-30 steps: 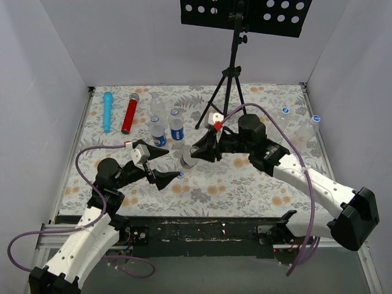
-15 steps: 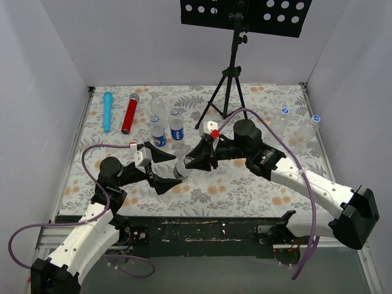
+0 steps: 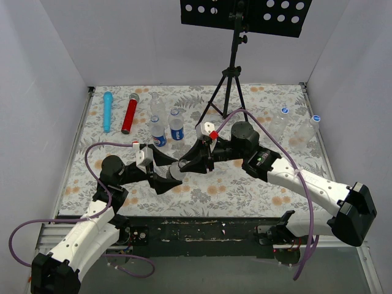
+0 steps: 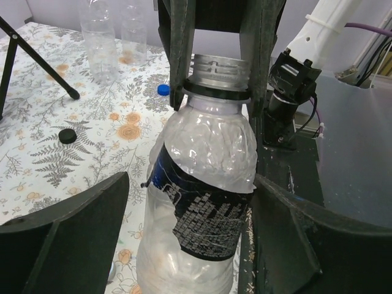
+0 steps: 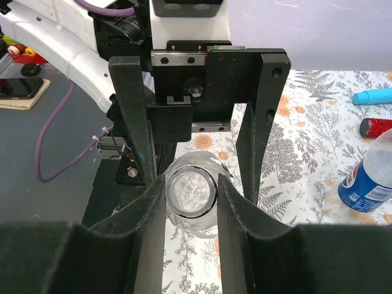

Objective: Screw on the bottle caps

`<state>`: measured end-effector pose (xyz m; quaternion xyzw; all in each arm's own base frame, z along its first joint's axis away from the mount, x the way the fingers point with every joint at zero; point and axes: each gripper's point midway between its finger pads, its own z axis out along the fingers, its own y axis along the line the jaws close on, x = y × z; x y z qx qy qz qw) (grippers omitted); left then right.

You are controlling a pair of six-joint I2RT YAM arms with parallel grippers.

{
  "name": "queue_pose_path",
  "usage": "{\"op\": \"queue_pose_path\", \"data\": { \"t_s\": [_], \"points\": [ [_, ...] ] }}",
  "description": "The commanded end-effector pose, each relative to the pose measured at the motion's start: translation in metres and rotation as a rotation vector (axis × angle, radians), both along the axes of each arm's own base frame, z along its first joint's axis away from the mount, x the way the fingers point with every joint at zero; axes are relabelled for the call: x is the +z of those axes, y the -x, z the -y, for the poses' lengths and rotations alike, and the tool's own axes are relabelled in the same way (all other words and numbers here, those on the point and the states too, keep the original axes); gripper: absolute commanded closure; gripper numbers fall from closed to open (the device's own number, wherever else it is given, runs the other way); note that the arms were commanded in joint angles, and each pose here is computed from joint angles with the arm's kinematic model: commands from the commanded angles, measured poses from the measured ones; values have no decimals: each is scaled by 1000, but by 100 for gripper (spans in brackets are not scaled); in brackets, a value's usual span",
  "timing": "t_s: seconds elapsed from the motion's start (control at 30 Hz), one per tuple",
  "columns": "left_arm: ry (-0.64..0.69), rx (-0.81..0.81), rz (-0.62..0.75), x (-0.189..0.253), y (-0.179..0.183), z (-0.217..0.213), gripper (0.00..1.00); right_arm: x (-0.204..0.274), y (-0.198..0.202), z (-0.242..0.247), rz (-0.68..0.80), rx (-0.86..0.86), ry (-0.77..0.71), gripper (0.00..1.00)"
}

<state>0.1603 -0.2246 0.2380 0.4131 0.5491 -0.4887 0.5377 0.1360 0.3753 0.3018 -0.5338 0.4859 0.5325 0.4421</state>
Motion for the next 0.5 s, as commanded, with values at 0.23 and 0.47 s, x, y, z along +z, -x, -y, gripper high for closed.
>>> {"op": "queue_pose_path", "data": {
  "t_s": [0.23,0.47],
  "points": [
    [4,58,5,5,-9,-3,54,15,-4,-2,-6,-39,-30,79],
    [-23,323,-30,1,-48,-22,64,3,-68,26,-72,-359,72,24]
  ]
}}
